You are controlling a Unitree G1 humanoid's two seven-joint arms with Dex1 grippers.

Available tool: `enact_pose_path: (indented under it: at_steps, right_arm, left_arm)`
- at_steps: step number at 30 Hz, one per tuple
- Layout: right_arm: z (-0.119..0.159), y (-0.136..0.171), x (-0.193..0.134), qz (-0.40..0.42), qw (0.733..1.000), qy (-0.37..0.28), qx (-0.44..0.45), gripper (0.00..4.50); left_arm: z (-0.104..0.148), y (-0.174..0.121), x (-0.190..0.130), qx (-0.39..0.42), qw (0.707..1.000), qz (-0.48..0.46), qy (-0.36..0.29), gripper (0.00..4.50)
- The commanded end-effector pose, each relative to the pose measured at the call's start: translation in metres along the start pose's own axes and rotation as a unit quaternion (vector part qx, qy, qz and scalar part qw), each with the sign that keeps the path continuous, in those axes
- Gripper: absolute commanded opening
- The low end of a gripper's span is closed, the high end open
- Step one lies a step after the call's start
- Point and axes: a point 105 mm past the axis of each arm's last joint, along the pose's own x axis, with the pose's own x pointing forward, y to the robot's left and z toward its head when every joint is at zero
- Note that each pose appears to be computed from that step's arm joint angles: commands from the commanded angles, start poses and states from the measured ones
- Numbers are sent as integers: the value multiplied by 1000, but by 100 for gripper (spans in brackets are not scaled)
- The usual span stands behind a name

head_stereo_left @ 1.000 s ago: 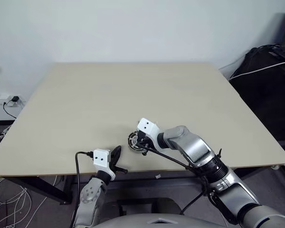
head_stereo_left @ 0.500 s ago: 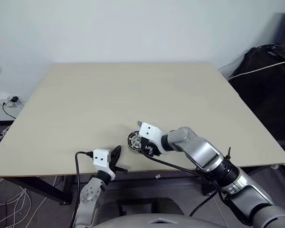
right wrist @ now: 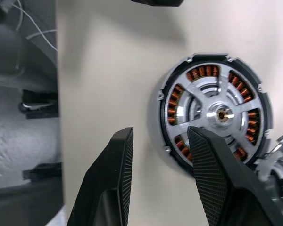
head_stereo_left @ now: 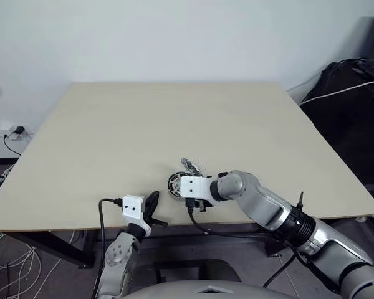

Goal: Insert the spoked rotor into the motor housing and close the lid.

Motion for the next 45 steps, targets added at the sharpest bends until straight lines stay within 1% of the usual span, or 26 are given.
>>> enact_pose_path:
  at_steps: [1, 12, 15, 19, 20, 27, 31, 36, 39, 45]
  right_arm:
    - [5, -10, -2, -13, 1000, -4, -21, 197]
    - [-4, -15, 3, -8, 1000, 13, -16, 197]
    - [-5, -15, 3, -7, 1000, 15, -15, 140]
    - [-5, -15, 3, -5, 1000, 13, -11, 20]
    - [-4, -14, 3, -4, 1000, 12, -10, 12]
    - [-3, -11, 1, 0, 1000, 8, 14, 11]
    - [3, -8, 0, 5, 998, -4, 69, 11]
    - [10, -10, 2, 1, 993, -14, 119, 11]
    - [10, -12, 4, -5, 991, -15, 135, 11]
    - [9, -12, 8, -7, 991, -13, 136, 11]
  left_arm:
    - [11, -2, 4, 0, 1000, -5, -24, 0]
    - [10, -1, 4, 0, 1000, -2, -26, 0]
    - [11, -1, 4, 0, 1000, -1, -26, 0]
    - [11, -1, 4, -1, 1000, 0, -27, 0]
    - [11, -1, 4, -1, 1000, 0, -27, 0]
    - [11, -1, 4, -2, 1000, 0, -27, 0]
    - [11, -2, 4, -2, 1000, -2, -26, 0]
    - [11, -3, 4, -2, 1000, -5, -25, 0]
    - [10, -3, 4, -2, 1000, -5, -25, 0]
    - [10, -2, 4, -2, 1000, -3, -24, 0]
